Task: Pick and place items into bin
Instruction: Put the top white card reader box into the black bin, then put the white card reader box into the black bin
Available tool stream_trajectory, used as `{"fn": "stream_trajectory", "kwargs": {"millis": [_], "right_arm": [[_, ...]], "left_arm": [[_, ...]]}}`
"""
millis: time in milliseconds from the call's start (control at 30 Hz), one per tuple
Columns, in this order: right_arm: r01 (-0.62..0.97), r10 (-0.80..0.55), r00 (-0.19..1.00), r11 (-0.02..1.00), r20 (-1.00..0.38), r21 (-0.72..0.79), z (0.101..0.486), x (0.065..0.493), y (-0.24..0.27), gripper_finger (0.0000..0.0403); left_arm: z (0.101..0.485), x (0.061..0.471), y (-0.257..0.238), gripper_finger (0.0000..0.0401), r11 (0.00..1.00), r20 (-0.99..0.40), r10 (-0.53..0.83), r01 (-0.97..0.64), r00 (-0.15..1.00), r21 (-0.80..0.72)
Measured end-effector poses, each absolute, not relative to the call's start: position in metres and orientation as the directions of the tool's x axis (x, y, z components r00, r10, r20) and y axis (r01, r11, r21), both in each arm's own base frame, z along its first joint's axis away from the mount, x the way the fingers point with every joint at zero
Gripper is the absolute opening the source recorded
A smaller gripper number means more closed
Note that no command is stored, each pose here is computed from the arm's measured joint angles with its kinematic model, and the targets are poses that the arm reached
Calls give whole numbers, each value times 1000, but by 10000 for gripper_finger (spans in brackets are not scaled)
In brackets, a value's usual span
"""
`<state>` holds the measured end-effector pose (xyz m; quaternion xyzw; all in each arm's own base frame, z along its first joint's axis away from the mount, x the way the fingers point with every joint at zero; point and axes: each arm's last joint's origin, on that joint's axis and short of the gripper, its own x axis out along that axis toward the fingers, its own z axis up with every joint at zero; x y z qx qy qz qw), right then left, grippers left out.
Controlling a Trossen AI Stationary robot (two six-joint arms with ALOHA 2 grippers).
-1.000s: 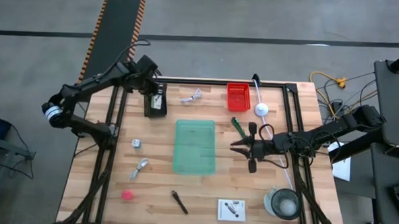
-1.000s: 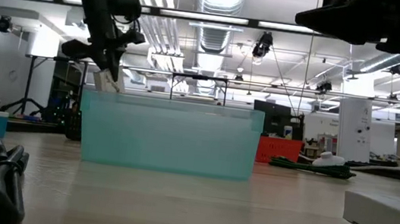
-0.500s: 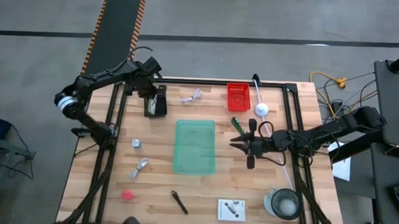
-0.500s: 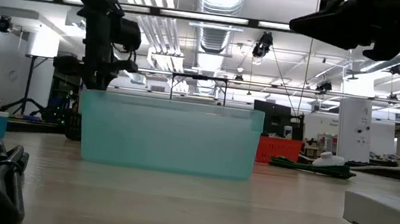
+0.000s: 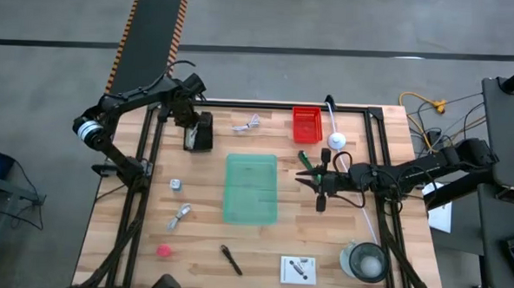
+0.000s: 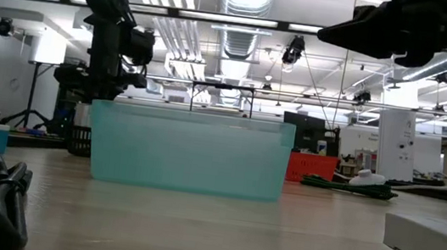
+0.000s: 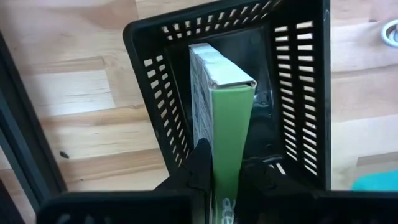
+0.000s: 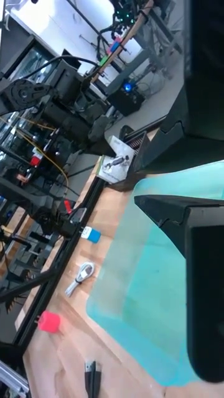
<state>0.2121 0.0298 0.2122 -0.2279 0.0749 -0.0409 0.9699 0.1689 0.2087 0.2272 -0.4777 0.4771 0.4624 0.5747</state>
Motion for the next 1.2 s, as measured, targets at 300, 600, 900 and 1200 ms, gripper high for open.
{"fn": "stream_trajectory", "kwargs": {"millis": [300, 600, 900, 1200], "right_arm": [[46, -113, 985, 895, -127, -444, 212, 212, 30, 54], [45, -113, 985, 895, -127, -444, 212, 212, 30, 54], [45, -113, 985, 894, -127, -445, 212, 212, 30, 54], [45, -112, 985, 895, -128, -443, 212, 212, 30, 54]], "left_arm": [[228, 167, 210, 53, 115, -991, 72, -988, 114, -105], [230, 167, 210, 158, 141, -991, 74, -984, 116, -105], [262, 164, 208, 189, 256, -974, 142, -957, 176, -135], [305, 157, 185, 189, 317, -933, 238, -930, 270, -189]]}}
